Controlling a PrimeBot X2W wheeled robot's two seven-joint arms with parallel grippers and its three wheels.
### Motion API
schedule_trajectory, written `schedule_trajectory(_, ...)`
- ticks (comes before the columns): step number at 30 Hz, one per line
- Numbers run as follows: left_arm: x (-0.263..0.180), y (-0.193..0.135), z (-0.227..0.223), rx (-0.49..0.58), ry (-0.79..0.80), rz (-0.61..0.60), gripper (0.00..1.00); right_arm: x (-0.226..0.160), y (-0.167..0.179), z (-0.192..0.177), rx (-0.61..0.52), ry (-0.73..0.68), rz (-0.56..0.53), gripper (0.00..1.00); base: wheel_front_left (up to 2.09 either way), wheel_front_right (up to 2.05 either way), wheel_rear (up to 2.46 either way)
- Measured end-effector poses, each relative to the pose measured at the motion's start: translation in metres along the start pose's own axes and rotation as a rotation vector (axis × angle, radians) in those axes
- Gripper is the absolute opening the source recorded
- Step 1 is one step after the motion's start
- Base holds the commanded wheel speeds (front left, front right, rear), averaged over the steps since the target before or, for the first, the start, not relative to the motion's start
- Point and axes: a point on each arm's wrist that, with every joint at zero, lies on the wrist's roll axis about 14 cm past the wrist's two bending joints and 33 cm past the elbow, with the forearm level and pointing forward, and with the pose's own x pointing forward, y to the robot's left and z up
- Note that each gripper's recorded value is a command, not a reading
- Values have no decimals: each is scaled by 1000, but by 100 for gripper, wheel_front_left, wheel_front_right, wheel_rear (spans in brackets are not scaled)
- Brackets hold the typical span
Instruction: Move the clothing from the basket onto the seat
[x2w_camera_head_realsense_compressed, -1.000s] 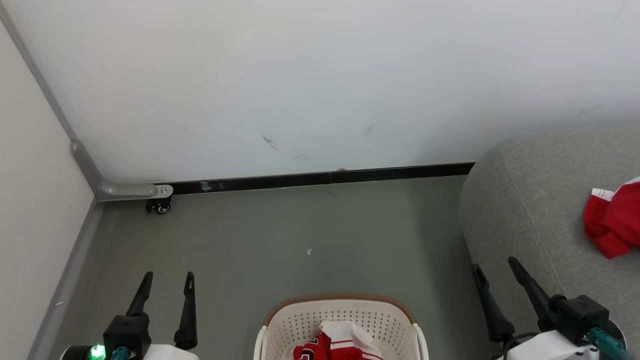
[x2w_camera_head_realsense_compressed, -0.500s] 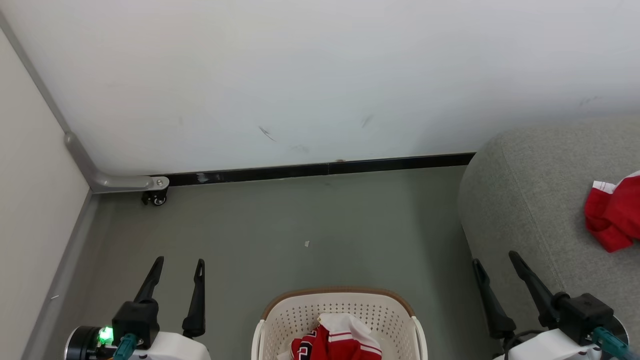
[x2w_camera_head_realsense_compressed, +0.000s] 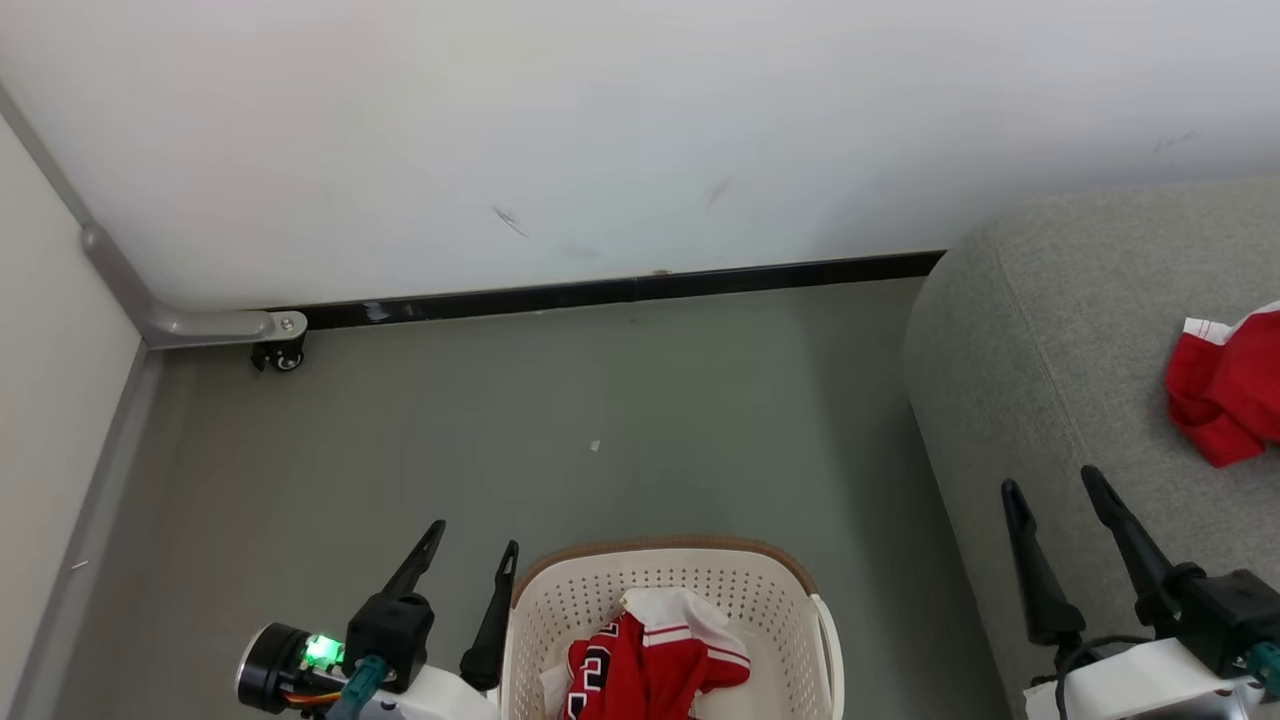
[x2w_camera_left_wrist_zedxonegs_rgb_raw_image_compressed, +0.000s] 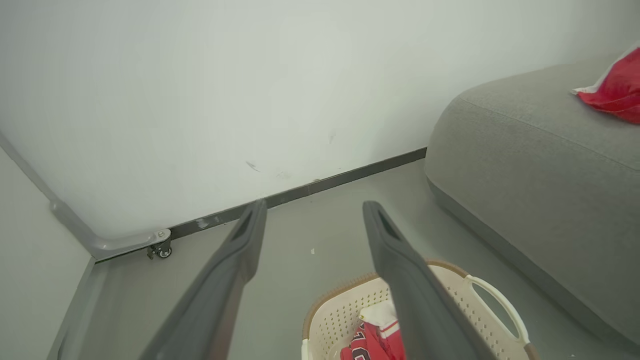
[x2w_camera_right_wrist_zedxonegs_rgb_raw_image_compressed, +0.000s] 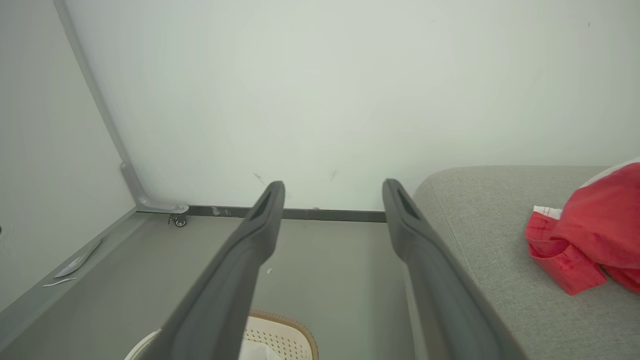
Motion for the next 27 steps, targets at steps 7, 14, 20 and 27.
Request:
schedule_trajectory(7, 15, -26, -23, 5, 72, -92, 100, 3, -10, -2, -24, 7, -29, 100, 0, 0, 0)
schedule_trajectory(14, 31, -52, -45, 22, 135, -194, 100, 7, -21, -9, -42, 37, -60, 100, 0, 0, 0)
schedule_trajectory(20, 41, -64, -72, 54, 214, -263, 100, 17, -25, -13, -53, 42, -70, 100, 0, 0, 0)
schedule_trajectory(27, 46, -77, -104, 89, 296, -338, 100, 27, -30, -22, -58, 60, -83, 100, 0, 0, 0)
